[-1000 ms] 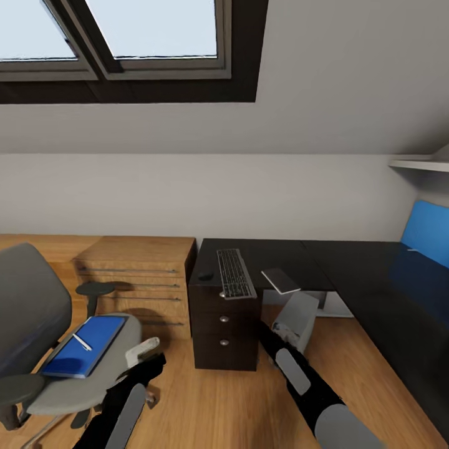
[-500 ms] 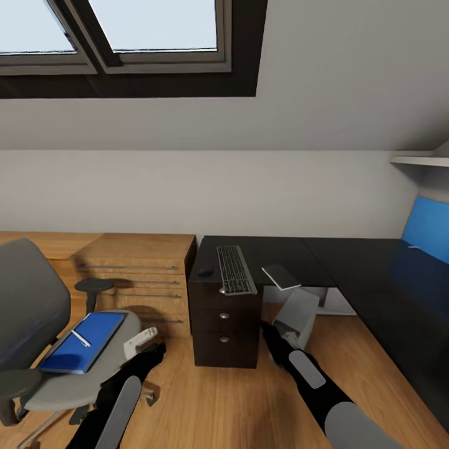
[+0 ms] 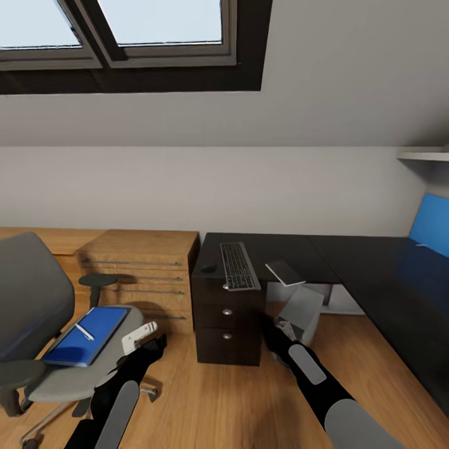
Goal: In the bedroom, organize the workspace by keeping the computer under the desk, ensuring the monitor is on the desk, placing the keyboard on the desk next to the monitor, placing the mouse on the desk next to the keyboard, moving the folder from the swivel chair onto the desk next to the mouse, stacking the notebook on top of the folder with the pen on top of the notebook, and positioning the swivel chair next to the desk.
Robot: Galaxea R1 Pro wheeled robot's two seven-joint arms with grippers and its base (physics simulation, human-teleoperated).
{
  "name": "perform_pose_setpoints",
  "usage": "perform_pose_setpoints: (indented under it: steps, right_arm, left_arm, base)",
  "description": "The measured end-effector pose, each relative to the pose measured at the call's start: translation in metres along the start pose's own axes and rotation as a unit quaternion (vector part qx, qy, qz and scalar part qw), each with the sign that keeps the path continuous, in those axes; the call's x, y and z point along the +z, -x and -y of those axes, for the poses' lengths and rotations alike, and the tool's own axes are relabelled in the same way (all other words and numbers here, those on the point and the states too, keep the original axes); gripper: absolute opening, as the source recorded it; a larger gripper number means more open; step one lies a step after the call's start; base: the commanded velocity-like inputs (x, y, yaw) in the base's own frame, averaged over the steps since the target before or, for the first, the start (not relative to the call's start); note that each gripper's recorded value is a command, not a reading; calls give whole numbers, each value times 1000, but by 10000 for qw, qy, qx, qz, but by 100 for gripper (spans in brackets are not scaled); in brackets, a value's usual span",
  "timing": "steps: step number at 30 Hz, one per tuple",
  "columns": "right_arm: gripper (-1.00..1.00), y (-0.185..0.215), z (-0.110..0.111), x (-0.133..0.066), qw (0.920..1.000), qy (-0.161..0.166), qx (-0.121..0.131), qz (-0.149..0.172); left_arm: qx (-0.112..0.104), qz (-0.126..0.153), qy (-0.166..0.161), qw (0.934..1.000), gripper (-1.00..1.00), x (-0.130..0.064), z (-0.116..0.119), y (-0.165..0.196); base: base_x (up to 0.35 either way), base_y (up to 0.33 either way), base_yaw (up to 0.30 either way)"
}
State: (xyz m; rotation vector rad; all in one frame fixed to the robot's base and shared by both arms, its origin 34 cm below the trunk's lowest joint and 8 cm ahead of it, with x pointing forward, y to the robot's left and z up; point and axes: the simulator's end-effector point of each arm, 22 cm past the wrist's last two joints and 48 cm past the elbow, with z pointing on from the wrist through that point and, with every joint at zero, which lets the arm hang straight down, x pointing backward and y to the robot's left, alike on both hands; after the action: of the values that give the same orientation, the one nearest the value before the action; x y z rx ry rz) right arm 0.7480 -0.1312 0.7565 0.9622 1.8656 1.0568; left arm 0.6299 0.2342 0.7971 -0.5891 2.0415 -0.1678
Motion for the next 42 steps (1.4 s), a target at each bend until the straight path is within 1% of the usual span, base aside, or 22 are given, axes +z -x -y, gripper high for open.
perform_pose_setpoints:
  steps: [2,5,6,8,12,13,15,16,17,19,21,25,26,27,29,31,32,35,37,38,41,42]
  right_arm:
    - [100,0,1,1,10000,32,-8,6]
    - [100,0,3,2,9999,111,-14,7]
    - [100,0,1,2,9998,200,-15,8]
    - [100,-1,2,3,9996,271,-14,8]
    - [100,10,8,0,9991,424,-77,-2]
    - [100,18,7,-2,9984,561,-110,27]
    - [100,21,6,-3,9974,709,-140,38]
    - [100,23,0,-5,9958,896,-167,46]
    - [100,24,-13,-9,9914,1288,-211,54]
    - [100,26,-17,-12,9880,1526,-243,66]
    - [100,31,-14,-14,9869,1589,-270,93]
    - [100,34,-3,-14,9866,1602,-292,117]
    - [100,30,32,-10,9925,1209,-174,76]
    - [100,29,45,-9,9943,1053,-125,69]
    - [100,28,64,-7,9966,816,-63,87]
    - [100,28,69,-6,9969,785,-61,93]
    - [100,26,66,-5,9965,826,-77,82]
    - [100,25,69,-4,9962,862,-73,76]
    - [100,22,68,-4,9952,982,6,-16]
    - [100,17,65,-6,9936,1111,120,-143]
    - [100,7,61,-8,9893,1349,395,-389]
    - [100,2,56,-10,9856,1489,594,-547]
  left_arm:
    - [80,-27,-96,9999,100,0,9,-7]
    - [150,-60,-160,9997,100,0,13,-17]
    - [175,-84,-175,9997,100,1,14,-21]
    - [191,-97,-182,9996,100,2,13,-26]
    - [204,-109,-187,9996,100,5,11,-34]
    - [205,-114,-186,9996,100,6,10,-36]
    - [206,-116,-186,9995,100,7,8,-39]
    - [206,-118,-184,9995,100,8,7,-41]
    - [210,-116,-184,9995,100,9,7,-43]
    - [211,-119,-181,9995,100,11,5,-46]
    - [212,-116,-181,9995,100,12,4,-49]
    - [213,-125,-187,9995,100,15,1,-57]
    - [271,-160,-260,9992,100,14,8,-63]
    - [292,-166,-276,9991,100,15,9,-66]
    - [322,-187,-294,9989,100,16,9,-72]
    - [331,-199,-293,9988,100,18,8,-76]
    - [335,-202,-295,9988,100,19,7,-79]
    - [340,-203,-293,9988,100,21,5,-84]
    - [363,-208,-232,9989,100,22,2,-89]
    - [393,-214,-180,9988,100,22,1,-92]
    - [455,-226,-90,9987,100,23,-1,-100]
    - [490,-233,-37,9985,100,23,-2,-104]
  base:
    - [0,0,192]
    - [0,0,93]
    - [0,0,37]
    - [0,0,21]
    - [0,0,5]
    - [0,0,2]
    - [0,0,1]
    - [0,0,0]
    - [0,0,0]
    - [0,0,0]
    - [0,0,0]
    - [0,0,0]
    - [0,0,0]
    - [0,0,0]
    - [0,0,0]
    - [0,0,0]
    - [0,0,0]
    - [0,0,0]
    - [0,0,0]
    - [0,0,0]
    - [0,0,0]
    - [0,0,0]
